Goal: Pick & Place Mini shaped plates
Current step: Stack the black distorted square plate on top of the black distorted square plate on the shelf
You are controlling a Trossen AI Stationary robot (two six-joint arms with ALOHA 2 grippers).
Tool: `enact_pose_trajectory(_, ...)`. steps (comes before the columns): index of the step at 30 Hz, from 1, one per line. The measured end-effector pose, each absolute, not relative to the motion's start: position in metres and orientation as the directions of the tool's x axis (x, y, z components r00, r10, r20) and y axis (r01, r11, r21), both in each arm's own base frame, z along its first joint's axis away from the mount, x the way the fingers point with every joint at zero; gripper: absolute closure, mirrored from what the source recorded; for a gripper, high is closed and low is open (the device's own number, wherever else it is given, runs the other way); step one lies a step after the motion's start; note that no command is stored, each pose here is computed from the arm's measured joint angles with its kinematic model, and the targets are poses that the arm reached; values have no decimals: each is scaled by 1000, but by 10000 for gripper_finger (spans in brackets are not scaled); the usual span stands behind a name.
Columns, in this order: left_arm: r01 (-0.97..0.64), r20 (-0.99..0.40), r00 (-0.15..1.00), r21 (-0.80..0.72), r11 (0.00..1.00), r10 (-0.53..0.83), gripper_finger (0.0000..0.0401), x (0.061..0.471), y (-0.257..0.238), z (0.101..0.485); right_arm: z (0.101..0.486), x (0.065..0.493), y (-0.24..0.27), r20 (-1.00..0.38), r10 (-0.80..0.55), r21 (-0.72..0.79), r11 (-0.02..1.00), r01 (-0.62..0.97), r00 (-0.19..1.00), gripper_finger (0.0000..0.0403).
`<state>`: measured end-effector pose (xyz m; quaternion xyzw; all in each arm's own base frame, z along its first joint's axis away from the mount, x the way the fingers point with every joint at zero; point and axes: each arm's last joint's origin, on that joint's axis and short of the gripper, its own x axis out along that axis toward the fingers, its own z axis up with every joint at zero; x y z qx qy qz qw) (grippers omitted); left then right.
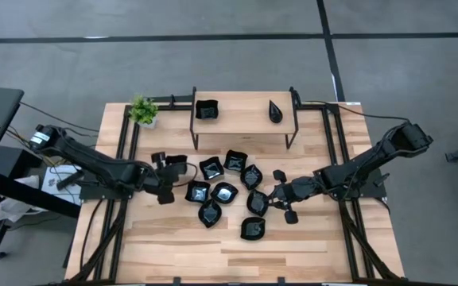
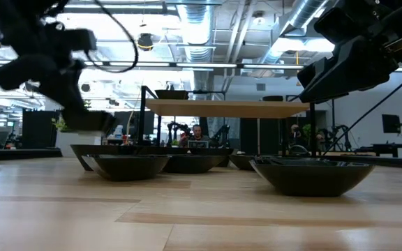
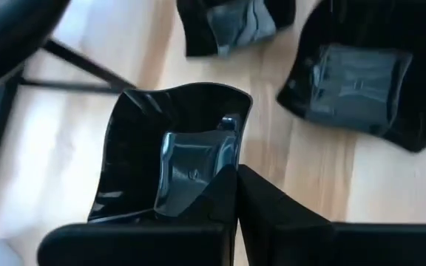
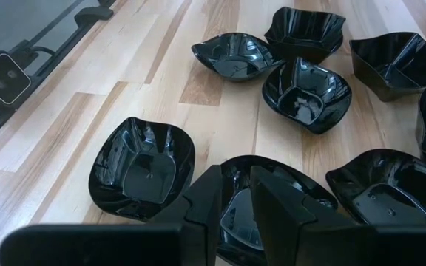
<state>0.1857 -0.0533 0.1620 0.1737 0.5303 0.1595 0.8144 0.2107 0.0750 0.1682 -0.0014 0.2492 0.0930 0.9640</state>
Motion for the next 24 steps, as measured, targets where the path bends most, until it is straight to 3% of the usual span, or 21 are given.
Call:
enact_pose_trajectory(14,-167,-597,562,595,786,572,392,238,-40,251,168,211,75,-481,179,43,983,-180,858,333)
enact_pose_trajectory(24,-155,-514,585,689,708,628,392,280,15,268,168,211,75,-481,182,45,982,-183,858,333)
